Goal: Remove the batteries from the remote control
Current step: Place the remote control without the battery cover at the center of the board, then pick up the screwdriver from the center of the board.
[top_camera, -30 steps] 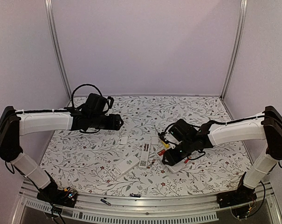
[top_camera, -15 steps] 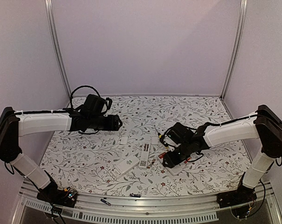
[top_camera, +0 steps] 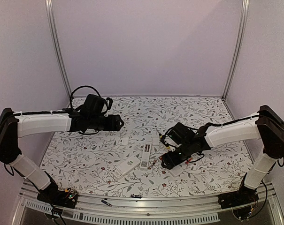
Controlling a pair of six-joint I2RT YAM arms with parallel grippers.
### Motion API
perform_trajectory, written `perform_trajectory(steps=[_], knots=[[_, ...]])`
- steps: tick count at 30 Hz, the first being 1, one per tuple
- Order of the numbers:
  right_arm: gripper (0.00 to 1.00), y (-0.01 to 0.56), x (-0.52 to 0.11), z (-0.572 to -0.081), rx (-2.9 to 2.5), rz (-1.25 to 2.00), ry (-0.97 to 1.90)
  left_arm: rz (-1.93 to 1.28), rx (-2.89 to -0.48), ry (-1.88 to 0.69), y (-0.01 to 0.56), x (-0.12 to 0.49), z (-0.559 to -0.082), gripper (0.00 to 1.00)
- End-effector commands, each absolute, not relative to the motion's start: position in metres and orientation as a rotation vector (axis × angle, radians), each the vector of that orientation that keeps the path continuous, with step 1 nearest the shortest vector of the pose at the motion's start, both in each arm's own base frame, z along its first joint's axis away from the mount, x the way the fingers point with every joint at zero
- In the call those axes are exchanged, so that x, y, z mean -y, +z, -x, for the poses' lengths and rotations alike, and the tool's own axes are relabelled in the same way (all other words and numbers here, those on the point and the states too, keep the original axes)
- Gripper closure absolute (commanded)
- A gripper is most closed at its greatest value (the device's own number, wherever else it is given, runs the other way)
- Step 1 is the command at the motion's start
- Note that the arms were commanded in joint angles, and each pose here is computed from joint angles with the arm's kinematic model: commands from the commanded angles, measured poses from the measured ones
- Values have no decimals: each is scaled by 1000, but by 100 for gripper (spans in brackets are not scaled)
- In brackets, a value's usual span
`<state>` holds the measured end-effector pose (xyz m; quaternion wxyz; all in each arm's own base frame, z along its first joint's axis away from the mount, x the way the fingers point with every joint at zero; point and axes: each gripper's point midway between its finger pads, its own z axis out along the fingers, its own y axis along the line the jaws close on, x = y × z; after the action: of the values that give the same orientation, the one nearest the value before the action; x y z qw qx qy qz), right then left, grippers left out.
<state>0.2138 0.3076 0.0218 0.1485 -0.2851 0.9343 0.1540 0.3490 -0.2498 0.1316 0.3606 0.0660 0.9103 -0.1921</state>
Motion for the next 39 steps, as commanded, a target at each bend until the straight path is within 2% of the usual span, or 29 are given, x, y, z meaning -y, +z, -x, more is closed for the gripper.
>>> perform_trajectory(steps=[1,4,8,15,18,22,39], knots=[[16,41,-314,-221,-2640,797,462,-162,-2297,-554,158,246,-350,20],[14,68,-311,-233,-2577,752,495,-191,-2267,-605,182,243,-350,18],[16,95,-295,-261,-2523,647,544,-219,-2221,-649,221,224,-356,11],[30,111,-280,-315,-2461,545,532,-230,-2176,-566,260,177,-380,9],[38,101,-285,-329,-2482,541,512,-195,-2136,-501,262,156,-390,9],[43,85,-295,-337,-2519,550,514,-146,-2117,-470,251,138,-393,10],[53,30,-304,-326,-2639,581,358,-147,-2142,-443,240,130,-388,10]])
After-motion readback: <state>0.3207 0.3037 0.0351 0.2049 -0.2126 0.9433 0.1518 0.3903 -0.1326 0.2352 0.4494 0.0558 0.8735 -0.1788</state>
